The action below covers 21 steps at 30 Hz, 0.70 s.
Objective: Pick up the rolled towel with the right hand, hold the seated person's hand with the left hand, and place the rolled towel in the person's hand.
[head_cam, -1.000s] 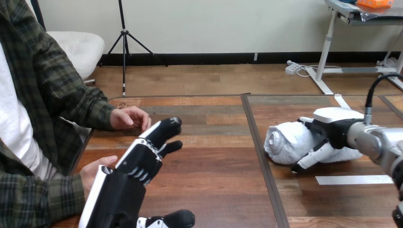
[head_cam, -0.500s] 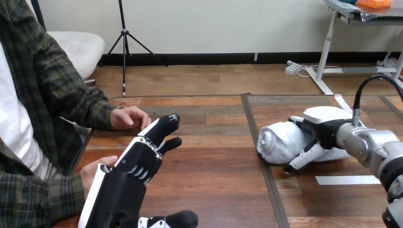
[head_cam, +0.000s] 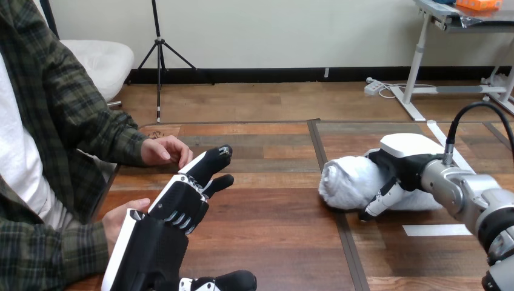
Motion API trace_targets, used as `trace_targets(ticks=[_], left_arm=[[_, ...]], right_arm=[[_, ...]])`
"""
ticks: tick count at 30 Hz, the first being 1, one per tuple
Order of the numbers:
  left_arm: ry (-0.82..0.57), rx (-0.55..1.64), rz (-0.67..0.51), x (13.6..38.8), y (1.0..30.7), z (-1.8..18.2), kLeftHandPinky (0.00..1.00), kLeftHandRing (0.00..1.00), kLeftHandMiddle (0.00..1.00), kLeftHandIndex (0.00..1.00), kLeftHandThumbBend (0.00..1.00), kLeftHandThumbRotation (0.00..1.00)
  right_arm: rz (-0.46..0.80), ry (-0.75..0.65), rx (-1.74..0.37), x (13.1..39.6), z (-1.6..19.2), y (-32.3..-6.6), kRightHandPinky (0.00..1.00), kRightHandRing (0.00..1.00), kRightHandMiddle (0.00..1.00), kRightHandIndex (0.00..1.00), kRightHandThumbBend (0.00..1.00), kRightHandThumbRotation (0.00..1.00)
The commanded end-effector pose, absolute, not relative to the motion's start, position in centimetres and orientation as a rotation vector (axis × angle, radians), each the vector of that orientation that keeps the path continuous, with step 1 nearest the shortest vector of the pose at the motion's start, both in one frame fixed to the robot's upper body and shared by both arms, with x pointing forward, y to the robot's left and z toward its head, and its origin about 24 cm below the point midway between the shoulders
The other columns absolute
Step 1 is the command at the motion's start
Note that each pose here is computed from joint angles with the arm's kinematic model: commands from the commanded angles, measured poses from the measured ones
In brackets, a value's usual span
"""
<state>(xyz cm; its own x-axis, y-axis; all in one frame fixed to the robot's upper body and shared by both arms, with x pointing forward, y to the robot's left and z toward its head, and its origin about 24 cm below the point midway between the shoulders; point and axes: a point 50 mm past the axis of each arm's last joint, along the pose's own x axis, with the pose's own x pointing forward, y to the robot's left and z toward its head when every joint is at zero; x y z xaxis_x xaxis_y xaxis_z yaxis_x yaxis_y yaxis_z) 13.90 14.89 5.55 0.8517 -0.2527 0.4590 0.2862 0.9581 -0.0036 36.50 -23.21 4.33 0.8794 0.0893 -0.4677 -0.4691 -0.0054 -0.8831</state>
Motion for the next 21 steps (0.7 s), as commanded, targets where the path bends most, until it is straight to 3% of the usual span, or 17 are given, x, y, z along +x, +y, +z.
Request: trace_targets(ticks=[1, 10, 21], left_arm=[[-0.551, -0.087, -0.282, 14.34, 14.7, 6.9, 0.85, 0.91, 0.89, 0.84, 1.0, 0.4], [-0.56, -0.095, -0.288, 14.35, 14.63, 6.99, 0.85, 0.91, 0.89, 0.83, 1.0, 0.39], [-0.571, -0.109, -0.292, 14.38, 14.61, 7.07, 0.85, 0.91, 0.89, 0.83, 1.0, 0.37]], right_arm=[[0.438, 0.32, -1.46, 36.17, 3.51, -22.79, 0.57, 0.59, 0.63, 0.64, 0.95, 0.16], [0.397, 0.296, -1.447, 35.99, 3.29, -22.93, 0.46, 0.45, 0.49, 0.49, 0.86, 0.02], [0.354, 0.298, -1.367, 35.9, 3.22, -23.06, 0.43, 0.41, 0.43, 0.44, 0.82, 0.0]])
